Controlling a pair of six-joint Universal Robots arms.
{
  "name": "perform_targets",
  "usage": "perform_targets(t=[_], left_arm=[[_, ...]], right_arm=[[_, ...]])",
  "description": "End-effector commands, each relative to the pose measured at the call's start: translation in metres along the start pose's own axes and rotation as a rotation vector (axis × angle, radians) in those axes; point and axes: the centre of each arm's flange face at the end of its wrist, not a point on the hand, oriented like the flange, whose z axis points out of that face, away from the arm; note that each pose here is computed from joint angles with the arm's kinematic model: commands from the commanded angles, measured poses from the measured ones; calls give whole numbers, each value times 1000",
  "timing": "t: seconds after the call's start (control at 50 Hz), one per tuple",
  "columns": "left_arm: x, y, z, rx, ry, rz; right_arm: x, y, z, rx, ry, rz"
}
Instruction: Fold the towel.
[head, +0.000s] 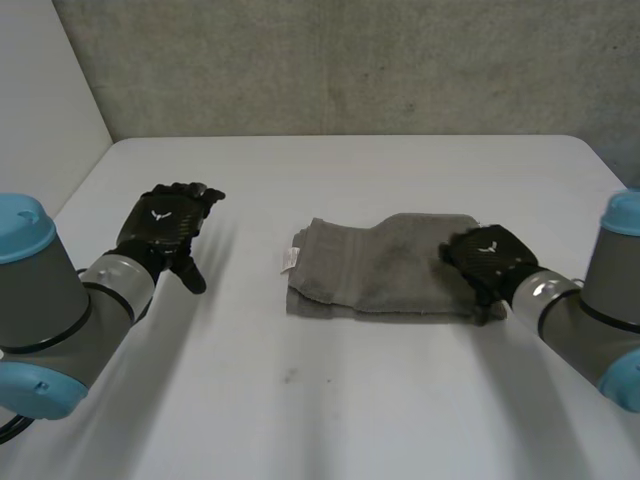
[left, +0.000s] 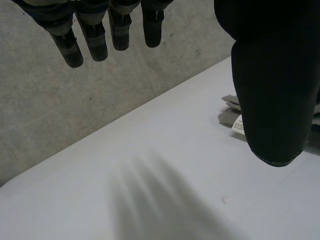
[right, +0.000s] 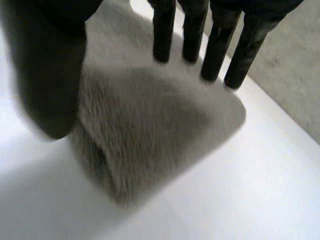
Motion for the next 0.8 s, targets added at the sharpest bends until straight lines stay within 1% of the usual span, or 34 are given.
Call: perform_targets(t=[0.02,0.12,0.16,0.18,0.2,0.22,0.26,0.28,0.32,0.34,0.38,0.4,0.42,0.44,0.48,0.5,0.54,0.56,0.58,0.6,0.64,0.72,0.76,0.8], left_arm=[[3,0,-1,1,9,2],[7,0,-1,1,19,5],[8,0,-2,0,19,4],[8,0,-2,0,19,4],[8,0,-2,1,19,4],[8,0,-2,1,19,4],[9,-1,-2,3,21,5],[9,-1,-2,3,21,5],[10,-2,-3,7,25,6],[10,-2,-3,7,25,6],[10,-4,-4,14,23,7],[10,-4,-4,14,23,7],[10,-5,-4,15,22,6],[10,-5,-4,15,22,6],[9,-8,-3,24,18,6],[9,-8,-3,24,18,6],[9,-12,-3,36,16,7],[9,-12,-3,36,16,7],[8,-14,-3,43,13,7],[8,-14,-3,43,13,7],[7,-19,-2,57,10,10],[7,-23,-1,69,8,10],[7,-25,0,75,8,11],[9,-30,0,93,14,6]], right_arm=[[14,20,4,-25,45,4],[27,21,6,-27,94,-19],[35,11,5,1,128,-69],[35,11,5,2,128,-69],[39,1,5,30,148,-102],[39,1,5,30,149,-102],[44,-18,5,84,171,-162],[44,-18,5,84,171,-162],[14,-50,8,182,109,-227],[14,-50,8,183,109,-227],[-30,-79,11,282,14,-277],[-30,-80,11,282,13,-277],[-49,-89,14,316,-25,-301],[-49,-89,14,316,-25,-302],[-85,-105,15,378,-96,-353],[-85,-105,15,378,-96,-354],[-123,-108,15,420,-190,-412],[-123,-108,15,420,-190,-412],[-142,-106,14,436,-248,-440],[-142,-106,14,436,-249,-440],[-167,-94,15,434,-330,-489],[-177,-85,19,403,-356,-526],[-174,-87,19,393,-339,-535],[-161,-96,16,378,-284,-504]])
